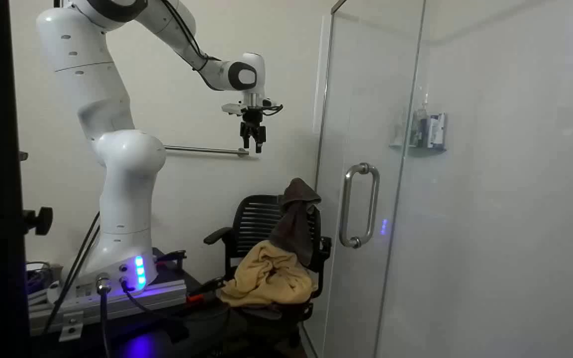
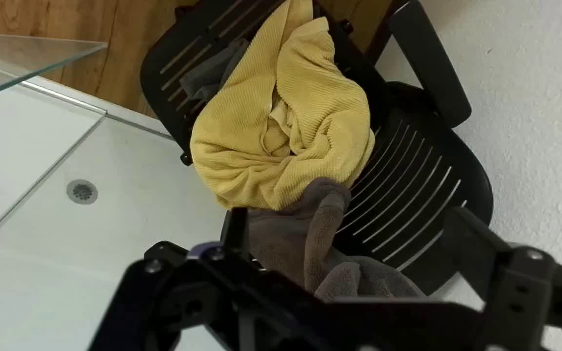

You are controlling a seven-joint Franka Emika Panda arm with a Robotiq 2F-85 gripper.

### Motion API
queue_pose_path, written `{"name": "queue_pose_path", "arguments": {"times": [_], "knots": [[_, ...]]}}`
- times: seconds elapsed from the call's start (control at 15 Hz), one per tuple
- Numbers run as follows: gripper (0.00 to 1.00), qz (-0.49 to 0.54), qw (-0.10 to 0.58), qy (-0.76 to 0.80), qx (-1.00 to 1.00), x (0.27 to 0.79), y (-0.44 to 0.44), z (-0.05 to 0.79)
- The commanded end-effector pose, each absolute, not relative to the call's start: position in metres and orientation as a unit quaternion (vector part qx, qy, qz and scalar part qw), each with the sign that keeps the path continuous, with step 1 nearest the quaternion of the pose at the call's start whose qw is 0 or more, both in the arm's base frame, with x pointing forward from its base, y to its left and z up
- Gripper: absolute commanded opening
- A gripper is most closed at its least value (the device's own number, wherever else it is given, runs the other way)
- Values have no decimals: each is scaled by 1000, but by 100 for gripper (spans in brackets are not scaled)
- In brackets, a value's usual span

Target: Close then open the door

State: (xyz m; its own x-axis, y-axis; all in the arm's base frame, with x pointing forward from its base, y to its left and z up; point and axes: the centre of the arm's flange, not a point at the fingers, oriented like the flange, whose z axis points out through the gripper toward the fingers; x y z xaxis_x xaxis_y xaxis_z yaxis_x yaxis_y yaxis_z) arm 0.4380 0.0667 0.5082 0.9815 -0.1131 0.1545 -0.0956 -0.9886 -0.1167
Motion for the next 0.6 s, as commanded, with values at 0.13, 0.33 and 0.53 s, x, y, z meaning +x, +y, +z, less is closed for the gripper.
{"name": "queue_pose_path", "arguments": {"times": [0.13,0.33,0.53], "knots": [[100,-100,38,61,-992,435,65,509],[100,-180,-30,73,-980,421,51,526],[100,-231,-95,75,-965,391,39,544]]}}
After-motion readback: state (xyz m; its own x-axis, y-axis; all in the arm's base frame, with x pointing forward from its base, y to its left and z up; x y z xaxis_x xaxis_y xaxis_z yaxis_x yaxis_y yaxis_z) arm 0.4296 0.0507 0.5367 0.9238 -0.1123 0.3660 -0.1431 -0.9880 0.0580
